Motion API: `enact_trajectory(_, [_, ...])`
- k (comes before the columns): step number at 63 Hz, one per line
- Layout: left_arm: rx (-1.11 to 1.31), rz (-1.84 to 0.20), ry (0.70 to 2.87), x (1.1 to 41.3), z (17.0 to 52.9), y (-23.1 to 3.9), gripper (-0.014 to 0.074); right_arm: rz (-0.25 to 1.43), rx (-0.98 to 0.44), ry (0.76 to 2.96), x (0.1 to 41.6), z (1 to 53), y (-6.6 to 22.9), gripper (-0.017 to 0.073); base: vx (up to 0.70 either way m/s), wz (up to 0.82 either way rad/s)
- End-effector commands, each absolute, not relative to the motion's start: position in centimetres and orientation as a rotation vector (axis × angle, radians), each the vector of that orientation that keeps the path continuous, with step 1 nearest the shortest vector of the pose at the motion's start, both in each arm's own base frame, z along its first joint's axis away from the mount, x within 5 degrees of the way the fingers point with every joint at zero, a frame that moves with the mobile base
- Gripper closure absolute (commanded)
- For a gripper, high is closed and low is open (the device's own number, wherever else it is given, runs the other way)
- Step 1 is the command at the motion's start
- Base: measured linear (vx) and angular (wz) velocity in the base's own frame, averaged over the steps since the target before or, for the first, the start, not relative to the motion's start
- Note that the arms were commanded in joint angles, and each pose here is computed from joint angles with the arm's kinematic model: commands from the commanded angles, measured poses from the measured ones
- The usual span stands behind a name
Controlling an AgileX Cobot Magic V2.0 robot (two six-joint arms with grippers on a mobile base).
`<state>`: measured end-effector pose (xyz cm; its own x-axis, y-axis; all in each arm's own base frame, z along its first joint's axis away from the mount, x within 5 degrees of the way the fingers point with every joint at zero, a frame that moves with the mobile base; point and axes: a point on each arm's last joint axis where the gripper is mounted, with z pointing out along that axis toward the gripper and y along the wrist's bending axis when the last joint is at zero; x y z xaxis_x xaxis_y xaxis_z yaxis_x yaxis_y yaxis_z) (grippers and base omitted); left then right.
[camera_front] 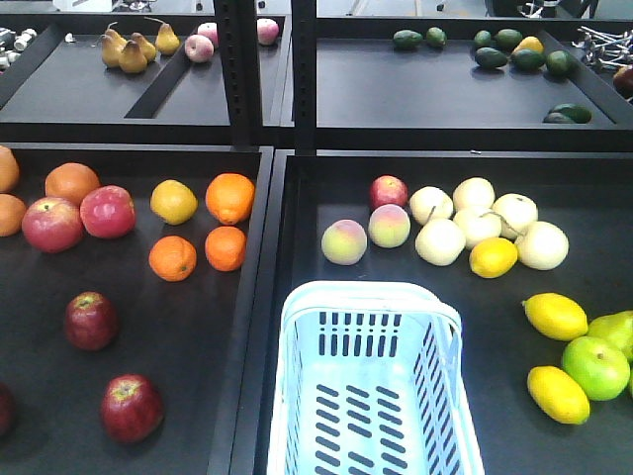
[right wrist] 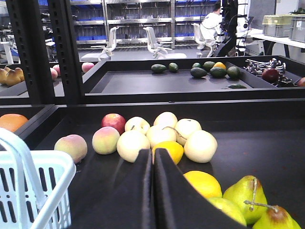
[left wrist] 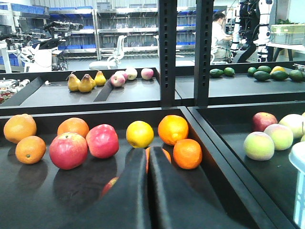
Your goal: Pick three apples into basket with both arms
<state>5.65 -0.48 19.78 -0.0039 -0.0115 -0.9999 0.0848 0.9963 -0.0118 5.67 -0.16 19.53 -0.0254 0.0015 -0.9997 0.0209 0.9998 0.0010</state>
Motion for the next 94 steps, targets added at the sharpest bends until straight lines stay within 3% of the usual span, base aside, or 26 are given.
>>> enact_trajectory(1, [0.046,-0.085,1.486,5.51,20.44,-0.46,0.0600,-0.017,0.000,1.518,5.62,19.89,-0.07,0.0568,0.06,-0.01])
enact_trajectory(94, [0.046,-0.085,1.486,5.51,20.44,-0.46,0.0600,-0.017,0.000,1.518,5.62,19.89,-0.07,0.0568,0.01,0.00])
